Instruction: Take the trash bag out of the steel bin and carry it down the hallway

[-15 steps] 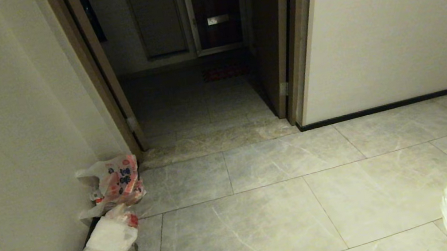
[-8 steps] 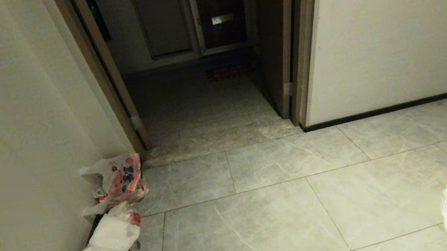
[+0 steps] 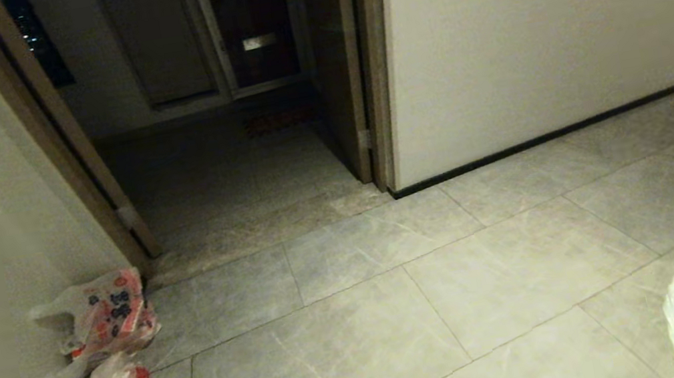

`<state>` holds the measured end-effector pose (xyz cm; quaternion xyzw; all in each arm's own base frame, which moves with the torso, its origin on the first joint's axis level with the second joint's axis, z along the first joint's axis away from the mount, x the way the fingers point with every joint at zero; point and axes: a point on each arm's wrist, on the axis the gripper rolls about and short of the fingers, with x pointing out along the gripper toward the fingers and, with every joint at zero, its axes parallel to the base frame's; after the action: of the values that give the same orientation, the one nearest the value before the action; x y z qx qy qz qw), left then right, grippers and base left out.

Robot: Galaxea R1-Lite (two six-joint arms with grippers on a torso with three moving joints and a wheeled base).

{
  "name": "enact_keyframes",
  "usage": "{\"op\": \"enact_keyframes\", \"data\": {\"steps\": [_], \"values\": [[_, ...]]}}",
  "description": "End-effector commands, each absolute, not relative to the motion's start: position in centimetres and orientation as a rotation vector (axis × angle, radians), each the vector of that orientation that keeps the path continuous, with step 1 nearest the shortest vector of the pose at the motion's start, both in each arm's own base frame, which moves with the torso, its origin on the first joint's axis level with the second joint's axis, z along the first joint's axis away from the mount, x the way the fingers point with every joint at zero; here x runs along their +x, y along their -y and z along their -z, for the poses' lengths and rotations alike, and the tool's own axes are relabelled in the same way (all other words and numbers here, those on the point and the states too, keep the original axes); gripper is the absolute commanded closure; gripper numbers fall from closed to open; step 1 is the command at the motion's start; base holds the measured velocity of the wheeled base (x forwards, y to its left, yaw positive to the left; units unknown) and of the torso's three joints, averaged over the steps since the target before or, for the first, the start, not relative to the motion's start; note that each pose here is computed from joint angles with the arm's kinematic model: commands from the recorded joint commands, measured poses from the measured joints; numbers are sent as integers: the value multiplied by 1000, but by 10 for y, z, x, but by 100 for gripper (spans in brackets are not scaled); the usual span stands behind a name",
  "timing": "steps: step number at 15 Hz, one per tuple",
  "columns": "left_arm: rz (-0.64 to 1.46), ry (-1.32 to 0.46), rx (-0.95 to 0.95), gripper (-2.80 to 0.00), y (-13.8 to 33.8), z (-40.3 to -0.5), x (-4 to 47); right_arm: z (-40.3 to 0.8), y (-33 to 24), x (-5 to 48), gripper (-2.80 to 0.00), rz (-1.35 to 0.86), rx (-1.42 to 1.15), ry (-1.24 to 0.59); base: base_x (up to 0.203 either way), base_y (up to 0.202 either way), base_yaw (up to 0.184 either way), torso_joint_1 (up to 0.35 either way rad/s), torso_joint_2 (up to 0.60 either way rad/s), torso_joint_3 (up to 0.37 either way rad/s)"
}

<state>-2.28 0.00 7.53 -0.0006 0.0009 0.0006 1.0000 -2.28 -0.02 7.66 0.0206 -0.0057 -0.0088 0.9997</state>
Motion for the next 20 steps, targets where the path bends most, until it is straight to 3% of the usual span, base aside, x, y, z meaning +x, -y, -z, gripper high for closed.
{"op": "enact_keyframes", "data": {"steps": [1, 5, 10, 20], "values": [[-2, -4, -2, 0, 0, -75, -23, -77, 0, -23, 0, 18, 41, 13, -2, 12, -169, 1, 5, 2], [-2, -3, -2, 0, 0, -75, -23, -77, 0, -23, 0, 18, 41, 13, -2, 13, -128, 1, 5, 2], [-2, -3, -2, 0, 0, -75, -23, -77, 0, -23, 0, 20, 43, 11, 0, 0, 0, 0, 0, 0], [-2, -2, -3, 0, 0, -75, -23, -77, 0, -23, 0, 20, 45, 11, 2, -17, 158, 2, 2, 2]]}}
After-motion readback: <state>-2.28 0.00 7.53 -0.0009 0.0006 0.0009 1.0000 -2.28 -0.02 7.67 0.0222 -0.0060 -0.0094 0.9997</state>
